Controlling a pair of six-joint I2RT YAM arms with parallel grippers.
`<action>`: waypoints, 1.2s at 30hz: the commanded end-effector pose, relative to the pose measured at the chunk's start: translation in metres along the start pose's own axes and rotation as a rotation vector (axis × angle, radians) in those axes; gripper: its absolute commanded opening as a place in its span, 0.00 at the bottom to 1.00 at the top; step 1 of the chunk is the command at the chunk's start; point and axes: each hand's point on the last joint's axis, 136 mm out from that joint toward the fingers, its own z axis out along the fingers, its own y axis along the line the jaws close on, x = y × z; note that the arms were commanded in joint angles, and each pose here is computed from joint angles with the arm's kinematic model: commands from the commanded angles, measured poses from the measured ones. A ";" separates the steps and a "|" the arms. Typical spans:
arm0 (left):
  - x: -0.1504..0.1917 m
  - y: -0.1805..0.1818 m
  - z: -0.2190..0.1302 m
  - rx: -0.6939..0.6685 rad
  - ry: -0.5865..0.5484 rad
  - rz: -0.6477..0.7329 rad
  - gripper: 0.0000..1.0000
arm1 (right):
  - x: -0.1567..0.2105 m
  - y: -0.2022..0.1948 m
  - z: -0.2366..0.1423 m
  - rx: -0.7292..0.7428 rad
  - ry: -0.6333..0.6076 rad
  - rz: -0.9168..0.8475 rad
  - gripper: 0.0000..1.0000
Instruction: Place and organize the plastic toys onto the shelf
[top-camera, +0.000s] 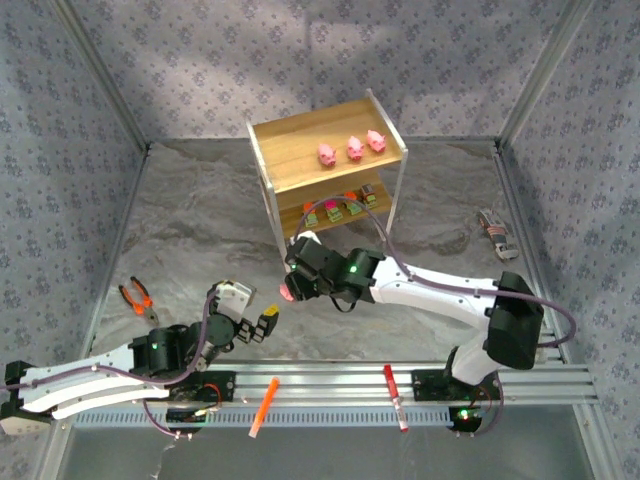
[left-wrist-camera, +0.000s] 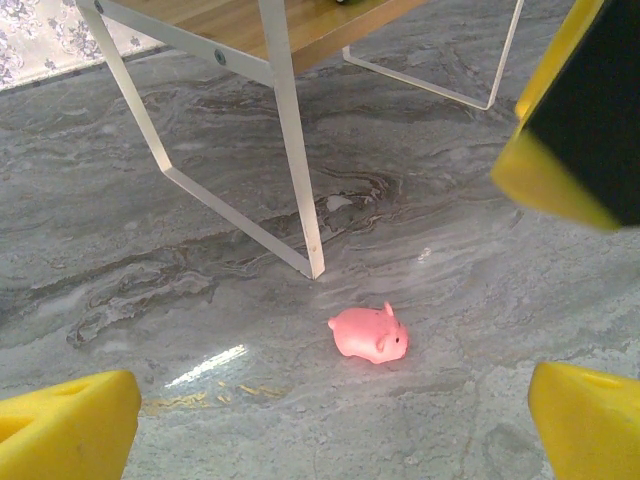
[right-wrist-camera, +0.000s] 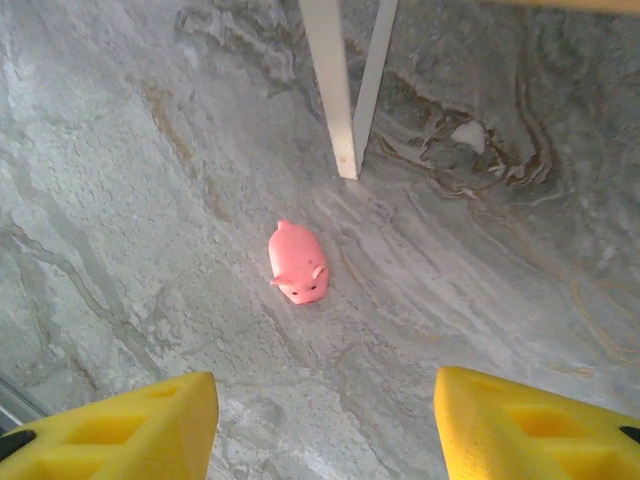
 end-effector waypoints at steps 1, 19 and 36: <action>-0.007 0.000 -0.003 0.002 -0.013 -0.013 1.00 | 0.005 0.008 0.015 -0.026 0.006 0.035 0.62; -0.007 -0.001 -0.002 0.005 -0.011 -0.008 0.99 | 0.030 0.016 0.081 -0.094 0.131 0.011 0.66; -0.007 -0.001 -0.002 0.000 -0.011 -0.010 1.00 | 0.043 0.018 0.114 -0.085 0.186 -0.026 0.64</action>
